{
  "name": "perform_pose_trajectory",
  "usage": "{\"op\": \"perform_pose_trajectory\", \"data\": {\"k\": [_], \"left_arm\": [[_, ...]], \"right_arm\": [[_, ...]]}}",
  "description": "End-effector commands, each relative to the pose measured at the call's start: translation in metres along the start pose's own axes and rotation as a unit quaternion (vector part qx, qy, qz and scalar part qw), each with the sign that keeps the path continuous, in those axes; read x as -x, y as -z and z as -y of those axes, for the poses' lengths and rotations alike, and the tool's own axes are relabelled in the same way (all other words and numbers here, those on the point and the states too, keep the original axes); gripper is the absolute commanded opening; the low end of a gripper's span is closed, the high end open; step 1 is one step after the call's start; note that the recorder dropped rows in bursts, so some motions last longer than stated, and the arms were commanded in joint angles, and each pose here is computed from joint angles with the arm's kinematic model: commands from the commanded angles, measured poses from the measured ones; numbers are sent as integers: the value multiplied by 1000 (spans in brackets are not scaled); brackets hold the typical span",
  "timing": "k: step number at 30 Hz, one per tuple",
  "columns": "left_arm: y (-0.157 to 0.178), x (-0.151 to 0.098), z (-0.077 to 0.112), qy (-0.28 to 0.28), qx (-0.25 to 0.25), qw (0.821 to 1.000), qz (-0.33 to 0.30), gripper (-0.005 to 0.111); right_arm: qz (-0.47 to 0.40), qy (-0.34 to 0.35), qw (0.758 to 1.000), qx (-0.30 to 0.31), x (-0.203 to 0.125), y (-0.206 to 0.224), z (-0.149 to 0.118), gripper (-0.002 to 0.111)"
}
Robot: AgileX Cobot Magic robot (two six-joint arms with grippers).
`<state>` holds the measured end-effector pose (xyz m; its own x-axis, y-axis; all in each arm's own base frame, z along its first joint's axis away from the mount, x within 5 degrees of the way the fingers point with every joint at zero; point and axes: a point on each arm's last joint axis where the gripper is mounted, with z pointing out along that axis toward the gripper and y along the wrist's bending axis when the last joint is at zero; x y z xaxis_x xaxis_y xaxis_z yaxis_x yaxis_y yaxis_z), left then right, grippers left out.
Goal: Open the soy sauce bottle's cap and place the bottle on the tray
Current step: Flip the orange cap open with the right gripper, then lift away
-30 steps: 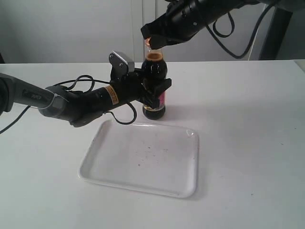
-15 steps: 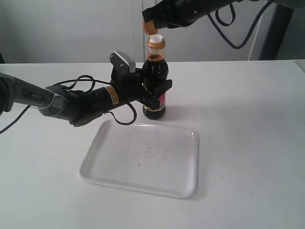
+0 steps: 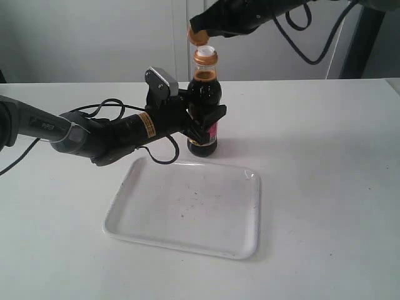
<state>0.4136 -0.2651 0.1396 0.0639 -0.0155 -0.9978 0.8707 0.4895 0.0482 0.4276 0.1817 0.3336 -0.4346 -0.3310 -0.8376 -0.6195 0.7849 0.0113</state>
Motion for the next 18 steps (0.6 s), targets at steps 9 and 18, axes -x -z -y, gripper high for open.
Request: {"op": "perform_pose_trajectory", "data": {"k": [9,18], "left_arm": [[-1,2,7,-12,-22,1000,10,0],[0,2,5,0,-16,1000,12,0]], "right_arm": [[-141,88,980,-107,-12,32,17,0],[-264,54,957,-111,-36,52,37,0]]}}
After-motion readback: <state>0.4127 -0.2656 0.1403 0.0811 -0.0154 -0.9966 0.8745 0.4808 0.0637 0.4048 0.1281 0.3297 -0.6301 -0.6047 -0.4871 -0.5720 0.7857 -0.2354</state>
